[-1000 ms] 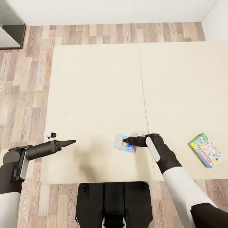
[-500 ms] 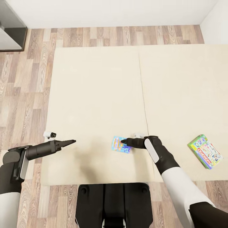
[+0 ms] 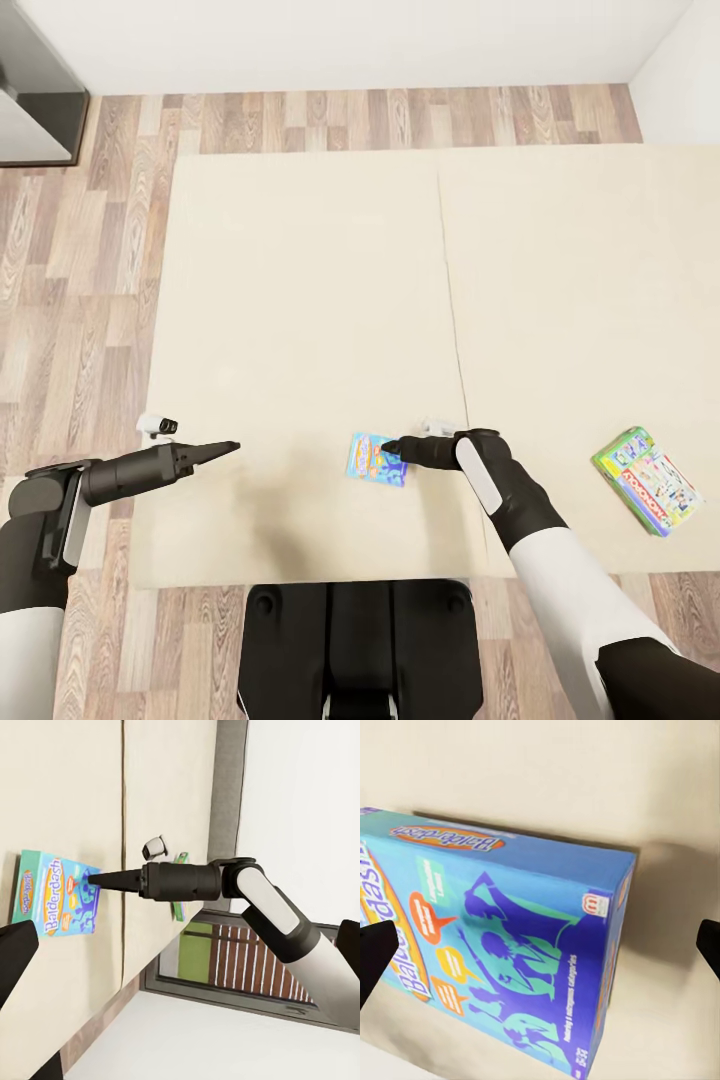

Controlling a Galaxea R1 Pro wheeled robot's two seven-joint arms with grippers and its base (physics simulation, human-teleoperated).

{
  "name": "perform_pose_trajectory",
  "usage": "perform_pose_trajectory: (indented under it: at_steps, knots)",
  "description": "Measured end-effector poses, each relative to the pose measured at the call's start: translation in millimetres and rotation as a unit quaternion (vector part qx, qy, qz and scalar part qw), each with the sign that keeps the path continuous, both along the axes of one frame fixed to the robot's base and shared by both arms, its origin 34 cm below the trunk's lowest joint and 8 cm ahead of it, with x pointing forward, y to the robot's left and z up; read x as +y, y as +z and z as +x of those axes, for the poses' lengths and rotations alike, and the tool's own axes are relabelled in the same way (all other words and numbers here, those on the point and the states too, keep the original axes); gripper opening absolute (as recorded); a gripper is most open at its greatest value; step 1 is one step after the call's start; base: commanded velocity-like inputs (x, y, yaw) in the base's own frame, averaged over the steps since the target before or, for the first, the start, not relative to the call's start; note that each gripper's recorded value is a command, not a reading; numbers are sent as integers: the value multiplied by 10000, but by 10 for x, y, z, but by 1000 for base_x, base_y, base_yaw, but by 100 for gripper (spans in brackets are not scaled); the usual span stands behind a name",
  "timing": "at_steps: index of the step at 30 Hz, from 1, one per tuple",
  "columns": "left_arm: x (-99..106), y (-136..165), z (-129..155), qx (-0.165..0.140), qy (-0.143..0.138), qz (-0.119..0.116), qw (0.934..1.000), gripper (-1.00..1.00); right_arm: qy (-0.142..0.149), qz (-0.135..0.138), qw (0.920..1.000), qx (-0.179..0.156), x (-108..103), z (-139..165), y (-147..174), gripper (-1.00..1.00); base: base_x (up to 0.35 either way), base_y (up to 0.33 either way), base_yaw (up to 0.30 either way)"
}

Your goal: Put all the toys in the child's room - the three board games (two on the bed and one on the table), the two jigsaw puzzles on the table, and the tennis ball on the table - inside the toy box on the table in the child's room.

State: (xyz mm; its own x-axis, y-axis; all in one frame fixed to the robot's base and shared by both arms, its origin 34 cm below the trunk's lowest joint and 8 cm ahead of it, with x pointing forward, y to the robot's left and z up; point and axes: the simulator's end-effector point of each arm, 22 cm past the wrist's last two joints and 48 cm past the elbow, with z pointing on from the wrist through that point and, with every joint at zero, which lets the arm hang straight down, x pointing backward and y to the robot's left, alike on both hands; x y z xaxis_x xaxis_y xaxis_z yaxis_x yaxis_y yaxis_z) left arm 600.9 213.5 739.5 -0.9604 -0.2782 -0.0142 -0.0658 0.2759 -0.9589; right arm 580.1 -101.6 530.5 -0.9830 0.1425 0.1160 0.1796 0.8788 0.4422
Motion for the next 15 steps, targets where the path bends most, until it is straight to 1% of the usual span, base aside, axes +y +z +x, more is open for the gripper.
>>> perform_pose_trajectory:
  at_steps: [6, 15]
  knots:
    - [2, 13, 7, -13, 4, 1, 10000, 100, -1, 1, 10000, -13, 3, 12, 12, 100, 0, 0, 0]
    - [0, 72, 37, -72, 1, -1, 10000, 100, -4, 51, 10000, -78, 75, 69, 84, 100, 0, 0, 0]
